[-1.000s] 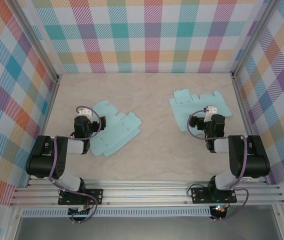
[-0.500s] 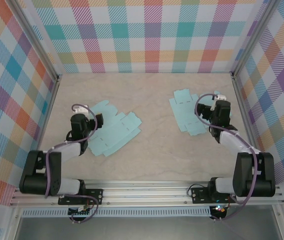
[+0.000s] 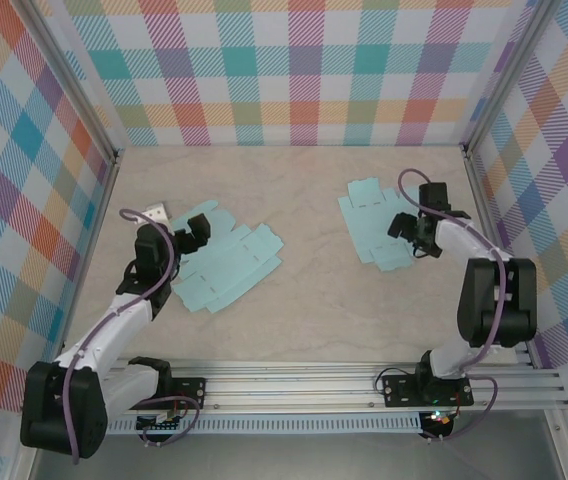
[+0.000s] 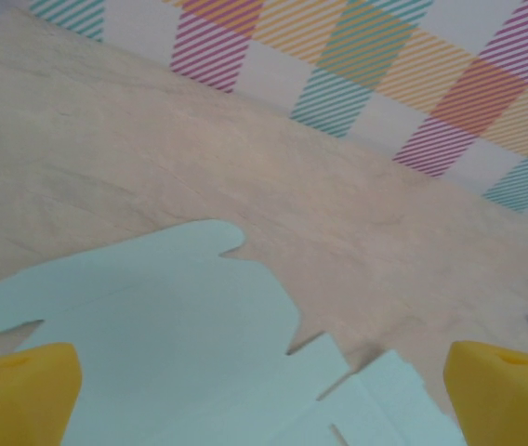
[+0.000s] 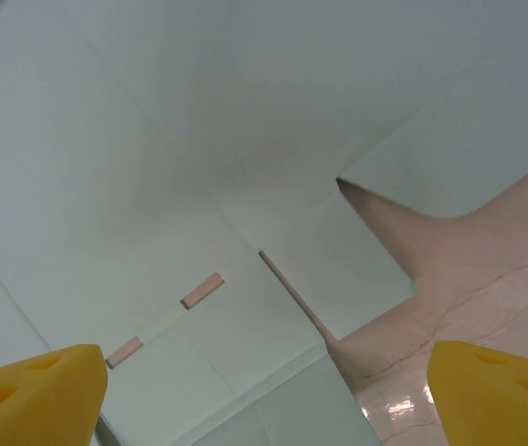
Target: Fold the paper box
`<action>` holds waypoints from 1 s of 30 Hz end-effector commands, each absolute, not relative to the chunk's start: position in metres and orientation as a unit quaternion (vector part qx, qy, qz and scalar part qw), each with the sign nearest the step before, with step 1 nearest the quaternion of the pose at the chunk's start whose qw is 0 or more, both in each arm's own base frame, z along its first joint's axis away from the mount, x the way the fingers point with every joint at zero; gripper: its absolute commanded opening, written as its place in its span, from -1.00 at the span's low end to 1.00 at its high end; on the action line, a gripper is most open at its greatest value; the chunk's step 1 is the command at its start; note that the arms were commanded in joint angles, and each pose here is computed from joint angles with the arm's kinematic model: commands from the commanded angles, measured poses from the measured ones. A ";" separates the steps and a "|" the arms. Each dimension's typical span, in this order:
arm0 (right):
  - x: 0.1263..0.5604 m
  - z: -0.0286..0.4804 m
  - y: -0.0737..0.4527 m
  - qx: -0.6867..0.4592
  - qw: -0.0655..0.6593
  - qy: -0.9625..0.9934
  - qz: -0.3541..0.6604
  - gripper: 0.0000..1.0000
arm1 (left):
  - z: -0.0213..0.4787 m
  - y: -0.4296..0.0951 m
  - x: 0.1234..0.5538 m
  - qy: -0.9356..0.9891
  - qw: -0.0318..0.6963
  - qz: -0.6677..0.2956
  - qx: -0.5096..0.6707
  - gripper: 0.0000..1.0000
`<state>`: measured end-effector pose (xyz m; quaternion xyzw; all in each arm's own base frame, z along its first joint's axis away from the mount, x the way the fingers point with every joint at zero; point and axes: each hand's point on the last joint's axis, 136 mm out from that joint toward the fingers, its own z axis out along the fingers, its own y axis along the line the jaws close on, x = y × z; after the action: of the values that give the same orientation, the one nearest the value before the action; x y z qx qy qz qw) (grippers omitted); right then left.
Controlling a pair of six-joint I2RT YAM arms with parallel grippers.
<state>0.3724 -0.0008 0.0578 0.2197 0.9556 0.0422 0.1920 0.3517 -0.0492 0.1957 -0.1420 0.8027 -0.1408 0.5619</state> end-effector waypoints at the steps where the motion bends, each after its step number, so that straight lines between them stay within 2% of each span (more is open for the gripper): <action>1: 0.362 0.052 0.012 0.234 0.139 0.959 0.075 0.75 | 0.199 -0.058 0.342 0.796 0.552 -0.187 -0.167 1.00; 7: 0.337 0.035 0.027 0.249 0.112 0.955 0.114 0.75 | 0.214 -0.058 0.338 0.784 0.561 -0.197 -0.177 1.00; 13: 0.323 0.037 0.065 0.233 0.107 0.952 0.164 0.70 | 0.217 -0.063 0.340 0.778 0.559 -0.215 -0.191 1.00; 25: 0.332 0.065 0.202 0.125 0.117 0.947 0.273 0.67 | 0.190 -0.103 0.354 0.806 0.491 -0.251 -0.215 1.00; 27: 0.336 0.079 0.216 0.109 0.125 0.941 0.295 0.67 | 0.185 -0.115 0.354 0.808 0.476 -0.261 -0.227 1.00; 30: 0.336 0.099 0.208 0.106 0.155 0.939 0.287 0.69 | 0.179 -0.143 0.353 0.813 0.457 -0.277 -0.230 0.98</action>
<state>0.3266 0.2081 0.0694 0.1029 0.9501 0.2684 0.1212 0.3517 -0.1243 0.1733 -0.2073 0.8201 -0.2546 0.4687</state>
